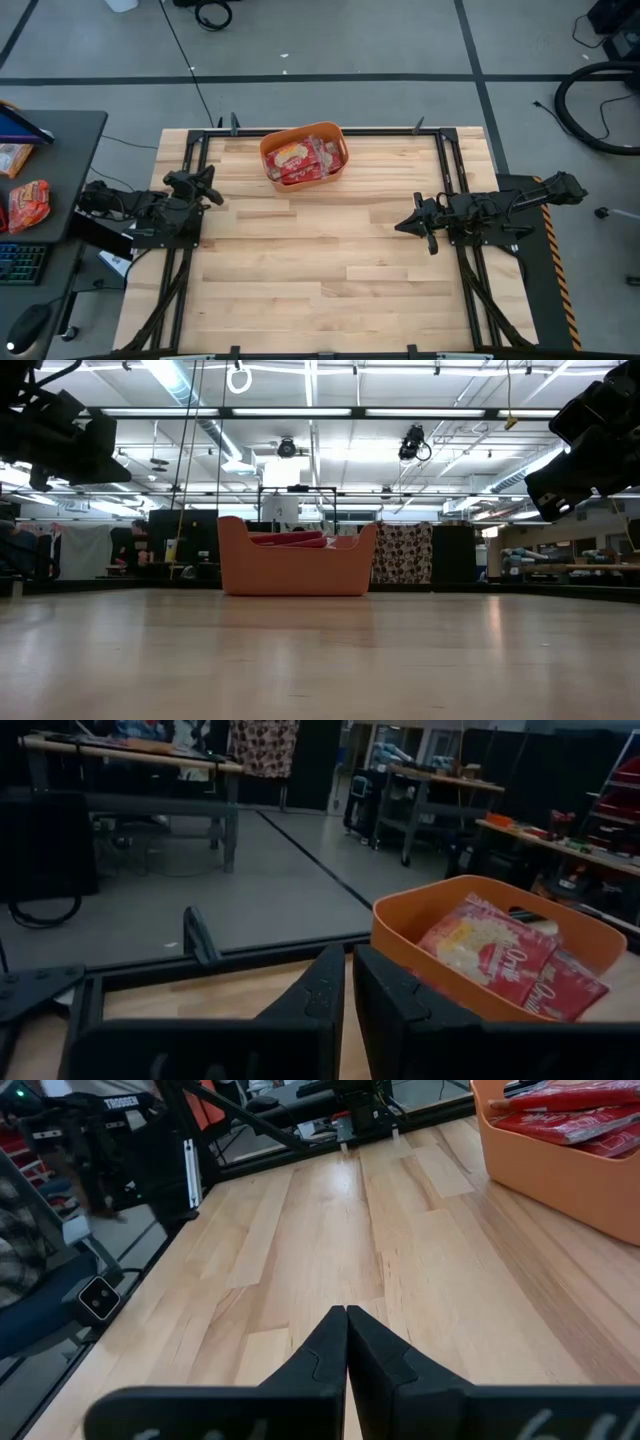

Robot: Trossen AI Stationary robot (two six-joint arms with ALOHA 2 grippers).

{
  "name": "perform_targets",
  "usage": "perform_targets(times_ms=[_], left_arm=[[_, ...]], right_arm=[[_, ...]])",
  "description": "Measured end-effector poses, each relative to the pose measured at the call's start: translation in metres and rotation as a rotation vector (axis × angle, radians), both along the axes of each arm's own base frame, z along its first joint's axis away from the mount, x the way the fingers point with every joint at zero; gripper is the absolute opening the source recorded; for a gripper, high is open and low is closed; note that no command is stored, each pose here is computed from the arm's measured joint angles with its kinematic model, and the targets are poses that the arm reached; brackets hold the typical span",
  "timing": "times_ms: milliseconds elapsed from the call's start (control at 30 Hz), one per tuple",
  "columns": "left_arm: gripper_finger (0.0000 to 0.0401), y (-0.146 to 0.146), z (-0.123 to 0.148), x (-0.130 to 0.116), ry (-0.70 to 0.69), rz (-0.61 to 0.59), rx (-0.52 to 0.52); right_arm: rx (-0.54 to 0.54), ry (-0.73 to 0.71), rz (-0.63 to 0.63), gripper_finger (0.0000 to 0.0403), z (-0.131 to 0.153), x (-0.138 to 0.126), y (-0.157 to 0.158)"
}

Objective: Sort popcorn bags into baskets
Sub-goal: Return to Home Position

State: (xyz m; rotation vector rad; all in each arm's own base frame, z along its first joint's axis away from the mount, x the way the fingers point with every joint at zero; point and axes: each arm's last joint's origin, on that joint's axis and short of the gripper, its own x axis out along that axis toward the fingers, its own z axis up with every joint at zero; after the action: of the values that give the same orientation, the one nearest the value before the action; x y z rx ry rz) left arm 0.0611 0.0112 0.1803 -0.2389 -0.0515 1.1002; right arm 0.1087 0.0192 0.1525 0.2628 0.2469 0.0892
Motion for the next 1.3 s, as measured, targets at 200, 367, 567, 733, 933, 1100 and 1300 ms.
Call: perform_targets(times_ms=[200,367,567,733,933,1100,1300], left_arm=[[0.0032,-0.0009,-0.0009,0.0016,0.011,-0.057,-0.022],[0.0032,-0.0022,-0.0018,0.0034,0.021,-0.133,-0.054],[0.0032,-0.0037,-0.0026,0.0051,0.03,-0.209,-0.085],[0.0032,-0.0043,-0.003,0.0058,0.034,-0.24,-0.097],[0.0032,-0.0043,-0.003,0.0058,0.034,-0.242,-0.098],[0.0032,-0.0043,-0.003,0.0058,0.034,-0.242,-0.098],[0.0032,-0.0043,-0.003,0.0058,0.035,-0.242,-0.098]], right_arm=[[0.0,0.0,0.0,0.0016,0.0001,0.0,0.0],[0.0,0.0,0.0,0.0016,0.0001,0.0,0.0],[-0.001,0.0,0.0,0.0016,0.0001,0.0,0.0],[0.0,0.0,0.0,0.0016,0.0001,0.0,0.0],[-0.001,0.0,0.0,0.0016,0.0001,0.0,0.0],[-0.001,0.0,0.0,0.0016,0.0001,0.0,0.0],[-0.001,0.0,0.0,0.0016,0.0,0.0,0.0]])
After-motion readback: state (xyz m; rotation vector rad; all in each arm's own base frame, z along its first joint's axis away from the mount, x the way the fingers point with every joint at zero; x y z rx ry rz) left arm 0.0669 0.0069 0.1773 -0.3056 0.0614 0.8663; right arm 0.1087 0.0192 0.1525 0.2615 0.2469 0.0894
